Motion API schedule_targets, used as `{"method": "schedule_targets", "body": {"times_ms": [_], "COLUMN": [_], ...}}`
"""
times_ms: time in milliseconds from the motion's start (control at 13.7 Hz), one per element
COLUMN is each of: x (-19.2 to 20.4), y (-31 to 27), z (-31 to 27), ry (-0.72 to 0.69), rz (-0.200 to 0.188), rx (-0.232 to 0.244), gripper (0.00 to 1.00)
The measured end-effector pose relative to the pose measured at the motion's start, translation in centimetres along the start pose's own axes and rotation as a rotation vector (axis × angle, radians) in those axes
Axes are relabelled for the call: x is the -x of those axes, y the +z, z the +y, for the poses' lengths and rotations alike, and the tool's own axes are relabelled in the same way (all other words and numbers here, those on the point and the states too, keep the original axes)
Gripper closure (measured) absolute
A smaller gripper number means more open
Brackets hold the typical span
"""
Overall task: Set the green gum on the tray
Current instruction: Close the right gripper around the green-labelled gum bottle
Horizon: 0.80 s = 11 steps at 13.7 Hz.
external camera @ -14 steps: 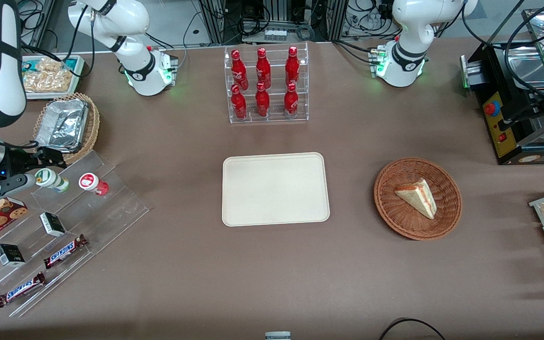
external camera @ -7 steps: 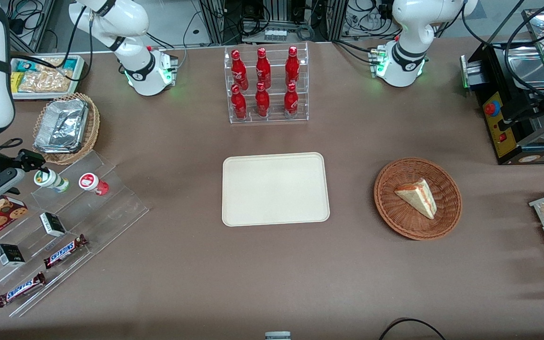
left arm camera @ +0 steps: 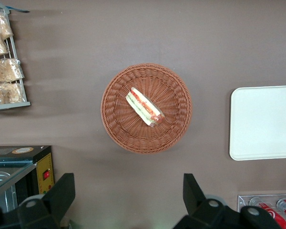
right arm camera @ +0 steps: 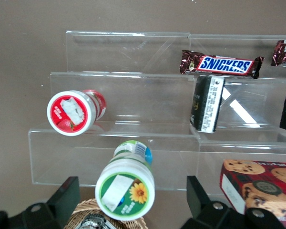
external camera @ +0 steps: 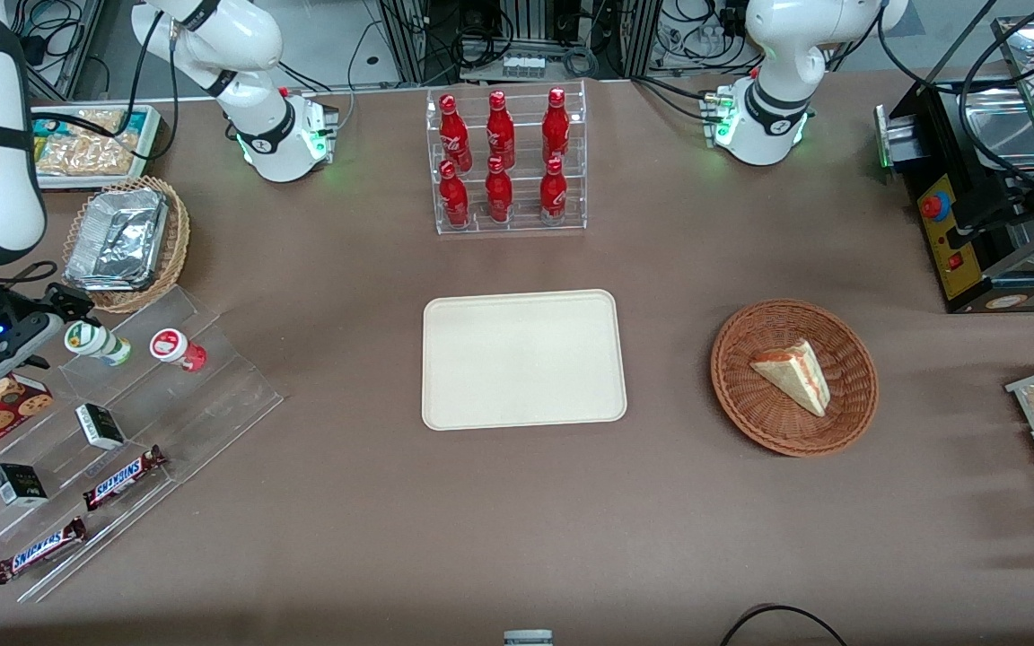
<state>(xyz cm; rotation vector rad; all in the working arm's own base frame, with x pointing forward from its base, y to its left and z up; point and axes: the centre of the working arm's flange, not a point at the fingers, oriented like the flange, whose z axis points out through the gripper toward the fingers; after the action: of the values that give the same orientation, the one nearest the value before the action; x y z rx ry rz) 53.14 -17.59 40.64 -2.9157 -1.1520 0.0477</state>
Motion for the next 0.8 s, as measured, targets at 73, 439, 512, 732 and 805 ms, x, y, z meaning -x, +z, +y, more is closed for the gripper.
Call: {"method": "schedule_targets", "body": {"times_ms": [73,439,512,732,805], "x": [0.2,0.6,0.7,1.1,1.4], "y": [0.3,0.7,0.9,1.9,2.3], "z": [-0.4,-1.2,-1.3,-1.6,-1.6], "ry": [0.000,-0.003,-0.008,-0.026,-0.033], "rz": [0.002,0.012,0.017,0.029,0.031], "rx": [0.001,0.016,0.024,0.045,0.050], "gripper": [0.00,0.00,0.00,0.00,0.00]}}
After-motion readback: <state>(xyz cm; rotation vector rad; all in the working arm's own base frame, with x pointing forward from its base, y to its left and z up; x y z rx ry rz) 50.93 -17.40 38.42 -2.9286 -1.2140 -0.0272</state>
